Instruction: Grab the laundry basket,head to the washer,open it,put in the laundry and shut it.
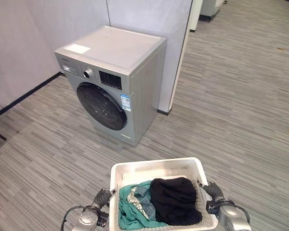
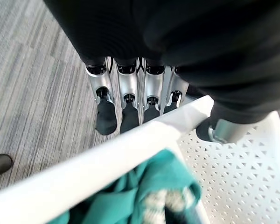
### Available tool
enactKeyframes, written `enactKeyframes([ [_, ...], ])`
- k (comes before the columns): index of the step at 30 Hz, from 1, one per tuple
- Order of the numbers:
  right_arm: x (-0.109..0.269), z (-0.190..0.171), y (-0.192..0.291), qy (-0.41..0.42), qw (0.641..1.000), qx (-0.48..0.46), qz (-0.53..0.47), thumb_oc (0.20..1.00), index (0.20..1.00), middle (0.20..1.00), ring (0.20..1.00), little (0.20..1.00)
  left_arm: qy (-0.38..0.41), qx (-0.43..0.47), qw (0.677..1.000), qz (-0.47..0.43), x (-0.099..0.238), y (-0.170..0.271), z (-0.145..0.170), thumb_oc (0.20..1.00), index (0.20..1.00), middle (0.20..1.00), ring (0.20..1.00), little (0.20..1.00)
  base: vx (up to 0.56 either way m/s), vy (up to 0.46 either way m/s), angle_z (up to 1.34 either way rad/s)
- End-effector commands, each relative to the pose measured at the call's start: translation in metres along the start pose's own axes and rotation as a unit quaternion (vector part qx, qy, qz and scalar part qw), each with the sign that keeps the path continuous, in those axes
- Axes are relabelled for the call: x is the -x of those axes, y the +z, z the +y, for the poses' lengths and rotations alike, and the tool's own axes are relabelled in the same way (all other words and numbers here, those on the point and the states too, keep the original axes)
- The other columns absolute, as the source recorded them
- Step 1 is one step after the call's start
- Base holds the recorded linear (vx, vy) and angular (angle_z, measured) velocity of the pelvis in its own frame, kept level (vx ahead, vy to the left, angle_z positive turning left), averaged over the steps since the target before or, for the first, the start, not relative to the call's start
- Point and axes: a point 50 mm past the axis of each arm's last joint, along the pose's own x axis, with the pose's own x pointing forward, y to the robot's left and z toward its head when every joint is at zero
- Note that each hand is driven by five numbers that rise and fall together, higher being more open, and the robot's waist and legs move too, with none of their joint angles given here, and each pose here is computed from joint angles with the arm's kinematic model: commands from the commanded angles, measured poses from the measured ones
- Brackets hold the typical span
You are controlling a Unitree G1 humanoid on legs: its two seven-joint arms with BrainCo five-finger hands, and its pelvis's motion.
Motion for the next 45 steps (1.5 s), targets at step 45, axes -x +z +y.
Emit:
enactKeyframes([
  [45,0.037,-0.048,0.228,-0.009,0.931,0.045,-0.361,0.2,0.2,0.2,0.2,0.2,0.141,-0.088,0.882,-0.442,0.029,0.307,0.094,0.2,0.2,0.2,0.2,0.2,0.05,0.073,0.15],
])
